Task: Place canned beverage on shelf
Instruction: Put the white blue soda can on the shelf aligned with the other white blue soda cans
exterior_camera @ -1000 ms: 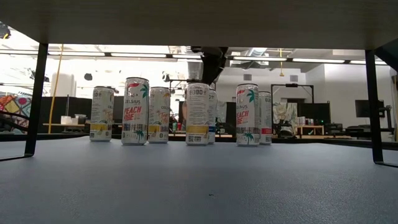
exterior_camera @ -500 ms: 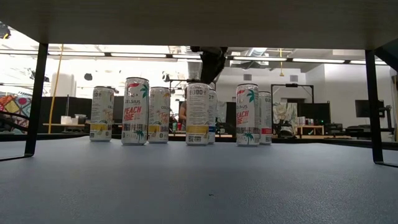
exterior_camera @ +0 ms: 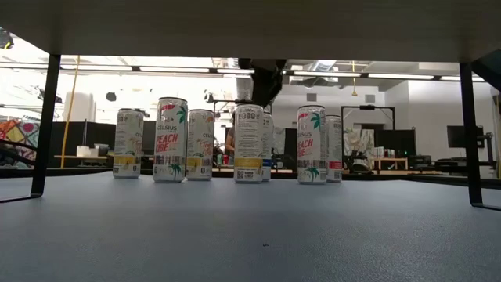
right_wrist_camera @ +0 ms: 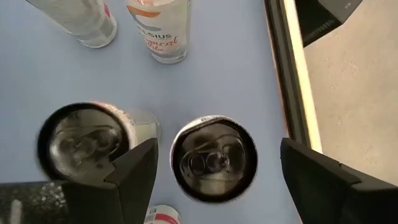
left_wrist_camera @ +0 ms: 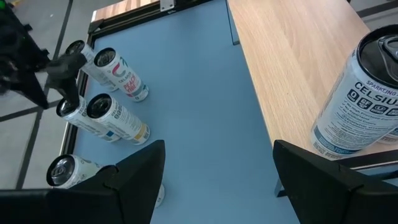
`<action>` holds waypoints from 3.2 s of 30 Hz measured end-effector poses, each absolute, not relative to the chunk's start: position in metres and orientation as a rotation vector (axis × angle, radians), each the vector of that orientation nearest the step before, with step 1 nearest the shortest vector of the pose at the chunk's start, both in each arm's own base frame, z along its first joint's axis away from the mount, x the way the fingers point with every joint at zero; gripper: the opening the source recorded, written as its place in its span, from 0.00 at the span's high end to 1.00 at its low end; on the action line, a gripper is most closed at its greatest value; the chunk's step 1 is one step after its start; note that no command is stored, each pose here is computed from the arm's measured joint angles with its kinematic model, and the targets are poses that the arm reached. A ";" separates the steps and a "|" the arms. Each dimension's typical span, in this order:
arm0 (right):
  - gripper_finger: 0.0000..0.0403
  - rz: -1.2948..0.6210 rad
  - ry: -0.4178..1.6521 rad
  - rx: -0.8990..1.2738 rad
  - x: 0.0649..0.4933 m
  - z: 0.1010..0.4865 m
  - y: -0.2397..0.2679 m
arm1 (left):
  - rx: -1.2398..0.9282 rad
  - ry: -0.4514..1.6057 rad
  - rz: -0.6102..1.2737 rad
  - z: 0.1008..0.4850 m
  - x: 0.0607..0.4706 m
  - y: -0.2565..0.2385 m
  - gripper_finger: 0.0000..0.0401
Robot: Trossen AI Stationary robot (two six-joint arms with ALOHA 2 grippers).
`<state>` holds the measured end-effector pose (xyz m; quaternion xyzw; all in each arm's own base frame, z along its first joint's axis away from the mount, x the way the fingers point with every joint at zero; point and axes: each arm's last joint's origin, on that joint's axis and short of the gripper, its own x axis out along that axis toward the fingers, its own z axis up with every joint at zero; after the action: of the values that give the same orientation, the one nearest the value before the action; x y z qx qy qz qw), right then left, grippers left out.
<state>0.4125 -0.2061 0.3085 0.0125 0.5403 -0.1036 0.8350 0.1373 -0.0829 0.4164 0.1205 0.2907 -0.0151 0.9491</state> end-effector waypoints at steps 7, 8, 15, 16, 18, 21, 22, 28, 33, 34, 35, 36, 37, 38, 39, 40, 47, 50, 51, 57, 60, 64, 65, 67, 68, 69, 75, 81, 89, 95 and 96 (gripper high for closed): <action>0.21 -0.217 1.227 0.061 0.414 0.290 -0.209 | 0.245 0.591 -0.031 0.416 0.137 -0.083 0.29; 0.21 -0.223 1.216 0.060 0.416 0.288 -0.210 | 0.245 0.591 -0.031 0.416 0.137 -0.083 0.29; 0.25 -0.260 1.214 0.049 0.417 0.288 -0.212 | 0.245 0.591 -0.031 0.416 0.137 -0.083 0.29; 0.28 -0.259 1.216 0.050 0.417 0.287 -0.212 | 0.245 0.590 -0.031 0.416 0.137 -0.083 0.29; 0.34 -0.259 1.219 0.053 0.417 0.287 -0.212 | 0.245 0.591 -0.031 0.416 0.137 -0.083 0.29; 0.45 -0.260 1.219 0.051 0.417 0.287 -0.211 | 0.245 0.590 -0.031 0.417 0.137 -0.083 0.29; 0.49 -0.257 1.218 0.049 0.418 0.287 -0.210 | 0.245 0.590 -0.031 0.417 0.137 -0.083 0.29; 0.51 -0.273 1.230 0.025 0.420 0.287 -0.206 | 0.245 0.590 -0.031 0.417 0.137 -0.083 0.29; 0.51 -0.300 1.253 -0.058 0.422 0.292 -0.196 | 0.245 0.590 -0.031 0.417 0.137 -0.083 0.29; 0.51 -0.308 1.263 -0.072 0.422 0.294 -0.194 | 0.244 0.590 -0.031 0.416 0.137 -0.083 0.29; 0.51 -0.321 1.265 -0.087 0.420 0.298 -0.192 | 0.244 0.590 -0.031 0.416 0.137 -0.083 0.29; 0.51 -0.329 1.261 -0.092 0.417 0.303 -0.191 | 0.244 0.590 -0.031 0.417 0.137 -0.083 0.29; 0.51 -0.334 1.251 -0.093 0.415 0.308 -0.191 | 0.244 0.589 -0.031 0.417 0.137 -0.083 0.29; 0.51 -0.339 1.241 -0.094 0.412 0.314 -0.189 | 0.244 0.589 -0.031 0.417 0.137 -0.083 0.29; 0.51 -0.347 1.225 -0.091 0.408 0.321 -0.188 | 0.244 0.589 -0.031 0.417 0.137 -0.083 0.29; 0.51 -0.353 1.215 -0.090 0.405 0.327 -0.187 | 0.243 0.589 -0.031 0.417 0.137 -0.083 0.29; 0.51 -0.391 1.111 -0.088 0.385 0.368 -0.172 | 0.240 0.588 -0.031 0.417 0.137 -0.083 0.29; 0.51 -0.394 1.044 -0.104 0.374 0.391 -0.160 | 0.233 0.585 -0.029 0.417 0.138 -0.083 0.29; 0.51 -0.394 1.024 -0.109 0.370 0.398 -0.156 | 0.233 0.585 -0.029 0.417 0.138 -0.083 0.29; 0.51 -0.365 0.882 -0.190 0.352 0.439 -0.122 | 0.220 0.568 -0.030 0.418 0.139 -0.084 0.29; 0.51 -0.302 0.826 -0.267 0.346 0.454 -0.098 | 0.209 0.541 -0.035 0.421 0.140 -0.085 0.29; 0.51 -0.186 0.796 -0.375 0.344 0.463 -0.064 | 0.212 0.517 -0.043 0.423 0.141 -0.086 0.29; 0.51 -0.150 0.792 -0.417 0.345 0.463 -0.054 | 0.209 0.509 -0.046 0.424 0.142 -0.086 0.29; 0.51 -0.075 0.780 -0.496 0.343 0.467 -0.035 | 0.196 0.496 -0.063 0.425 0.143 -0.087 0.29; 0.51 -0.032 0.776 -0.538 0.344 0.466 -0.025 | 0.188 0.490 -0.074 0.426 0.143 -0.088 0.29; 0.51 0.008 0.770 -0.586 0.345 0.466 -0.014 | 0.184 0.485 -0.082 0.426 0.143 -0.089 0.29; 0.51 0.106 0.744 -0.713 0.350 0.462 0.031 | 0.177 0.433 -0.129 0.432 0.146 -0.091 0.29; 0.51 -0.254 0.730 -0.456 0.351 0.465 0.028 | 0.211 0.396 -0.093 0.435 0.147 -0.091 0.29; 0.51 -0.583 0.579 0.140 0.351 0.466 0.010 | 0.338 0.379 0.143 0.430 0.168 -0.092 0.29; 0.50 -0.602 0.483 0.176 0.363 0.467 0.019 | 0.425 0.435 0.277 0.417 0.203 -0.093 0.29; 0.51 -0.602 0.481 0.183 0.363 0.466 0.020 | 0.433 0.440 0.289 0.414 0.209 -0.092 0.29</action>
<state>0.3632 0.0199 0.4665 0.0889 0.2345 -0.2931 0.9226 0.2093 -0.0925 0.4145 0.2122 0.2160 0.1419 0.9424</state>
